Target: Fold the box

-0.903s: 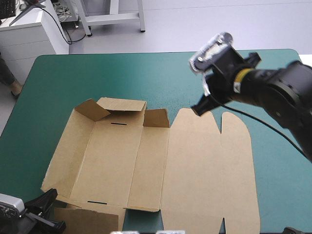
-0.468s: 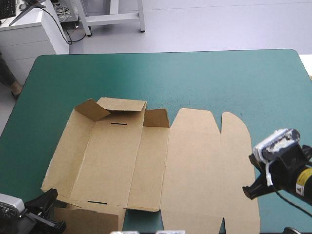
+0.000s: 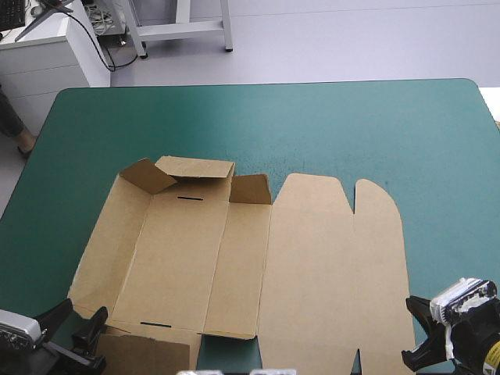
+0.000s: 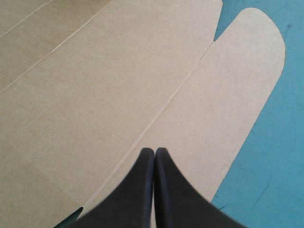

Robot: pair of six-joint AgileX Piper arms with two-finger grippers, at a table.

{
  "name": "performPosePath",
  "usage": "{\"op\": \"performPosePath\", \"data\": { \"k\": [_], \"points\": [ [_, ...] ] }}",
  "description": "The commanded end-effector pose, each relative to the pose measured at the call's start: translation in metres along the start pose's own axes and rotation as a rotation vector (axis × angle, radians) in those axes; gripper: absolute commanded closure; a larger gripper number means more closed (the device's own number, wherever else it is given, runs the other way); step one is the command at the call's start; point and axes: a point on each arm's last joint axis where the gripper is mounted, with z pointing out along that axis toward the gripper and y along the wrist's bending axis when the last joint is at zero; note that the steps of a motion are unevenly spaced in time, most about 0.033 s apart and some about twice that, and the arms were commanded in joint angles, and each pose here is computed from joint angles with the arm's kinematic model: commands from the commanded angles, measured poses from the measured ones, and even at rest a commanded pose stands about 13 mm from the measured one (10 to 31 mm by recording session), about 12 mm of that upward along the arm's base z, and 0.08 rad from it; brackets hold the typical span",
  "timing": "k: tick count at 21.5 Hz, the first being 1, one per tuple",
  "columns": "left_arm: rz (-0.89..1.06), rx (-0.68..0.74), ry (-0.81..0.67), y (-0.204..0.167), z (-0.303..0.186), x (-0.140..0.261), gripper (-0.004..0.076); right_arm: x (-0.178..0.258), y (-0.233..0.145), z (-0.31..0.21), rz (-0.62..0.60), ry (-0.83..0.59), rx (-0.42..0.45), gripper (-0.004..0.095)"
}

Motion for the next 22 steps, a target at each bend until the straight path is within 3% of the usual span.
{"op": "performPosePath", "data": {
  "k": [1, 8, 12, 17, 22],
  "points": [
    [-0.002, 0.013, -0.081, -0.002, -0.003, -0.013, 0.0217, -0.005, 0.001, -0.005, 0.006, -0.127, -0.025, 0.0923],
    [-0.01, 0.036, -0.08, -0.004, -0.002, -0.014, 0.025, 0.003, 0.001, -0.005, 0.021, -0.154, -0.048, 0.0923],
    [0.051, 0.009, -0.07, -0.005, 0.006, -0.037, 0.0249, 0.003, 0.002, -0.004, 0.013, -0.161, -0.056, 0.0923],
    [0.06, -0.067, 0.16, -0.006, 0.036, -0.096, 0.025, 0.003, 0.003, -0.004, 0.011, -0.161, -0.063, 0.0923],
    [0.08, -0.319, 0.471, 0.008, 0.076, -0.132, 0.025, 0.003, 0.004, -0.004, 0.017, -0.16, -0.071, 0.0923]
  ]
}}
